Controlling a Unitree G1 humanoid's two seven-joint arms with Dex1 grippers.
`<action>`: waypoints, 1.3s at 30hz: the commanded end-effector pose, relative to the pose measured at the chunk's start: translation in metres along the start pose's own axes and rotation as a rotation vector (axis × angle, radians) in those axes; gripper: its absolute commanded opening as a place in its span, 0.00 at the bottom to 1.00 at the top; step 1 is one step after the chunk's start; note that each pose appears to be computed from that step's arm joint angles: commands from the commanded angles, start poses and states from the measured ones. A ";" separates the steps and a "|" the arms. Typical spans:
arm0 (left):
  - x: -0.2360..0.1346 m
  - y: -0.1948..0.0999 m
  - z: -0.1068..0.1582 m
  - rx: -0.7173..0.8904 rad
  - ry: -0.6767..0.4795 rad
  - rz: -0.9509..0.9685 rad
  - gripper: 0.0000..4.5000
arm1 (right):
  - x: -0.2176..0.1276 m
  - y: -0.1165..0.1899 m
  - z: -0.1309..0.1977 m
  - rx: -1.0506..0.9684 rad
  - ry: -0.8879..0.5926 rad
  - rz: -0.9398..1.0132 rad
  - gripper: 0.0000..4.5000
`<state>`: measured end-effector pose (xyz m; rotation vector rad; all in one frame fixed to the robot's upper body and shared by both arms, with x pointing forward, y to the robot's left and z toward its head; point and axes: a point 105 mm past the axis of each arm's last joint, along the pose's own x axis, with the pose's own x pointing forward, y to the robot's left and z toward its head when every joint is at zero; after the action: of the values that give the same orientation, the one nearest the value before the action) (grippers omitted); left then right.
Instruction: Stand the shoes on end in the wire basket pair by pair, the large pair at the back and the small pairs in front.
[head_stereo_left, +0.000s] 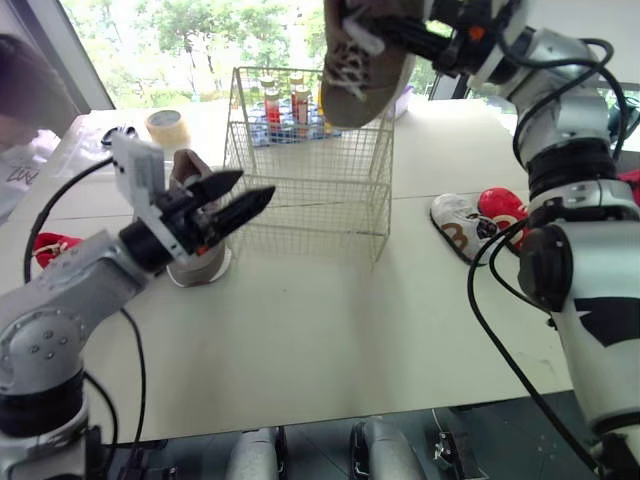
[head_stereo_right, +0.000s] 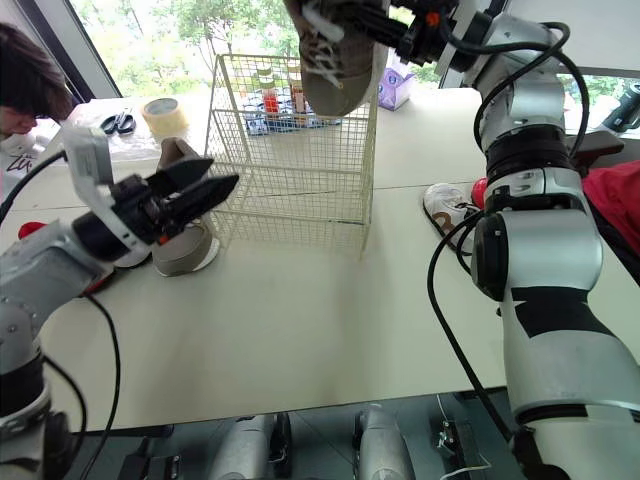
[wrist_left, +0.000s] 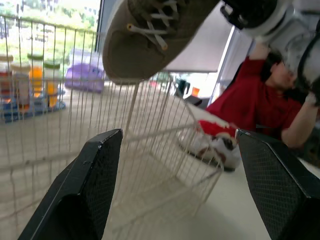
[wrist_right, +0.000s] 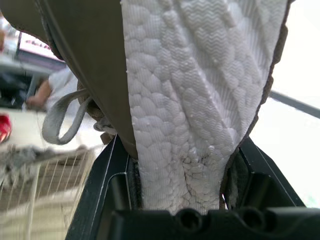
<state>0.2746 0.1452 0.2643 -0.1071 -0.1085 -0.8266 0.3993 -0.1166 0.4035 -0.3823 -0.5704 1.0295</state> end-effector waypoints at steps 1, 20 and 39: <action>-0.014 -0.002 0.007 0.121 0.043 -0.011 0.82 | 0.003 -0.005 0.022 -0.073 -0.033 0.002 0.37; -0.006 0.005 0.003 0.121 0.022 -0.025 0.84 | -0.004 -0.021 -0.012 0.073 0.064 -0.166 0.99; -0.012 0.038 0.040 0.140 -0.019 0.171 0.84 | -0.022 -0.018 0.009 0.018 -0.009 -0.070 0.99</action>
<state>0.2945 0.1700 0.2765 0.0036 -0.1069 -0.7102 0.4154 -0.1423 0.3938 -0.2877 -0.4835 0.9191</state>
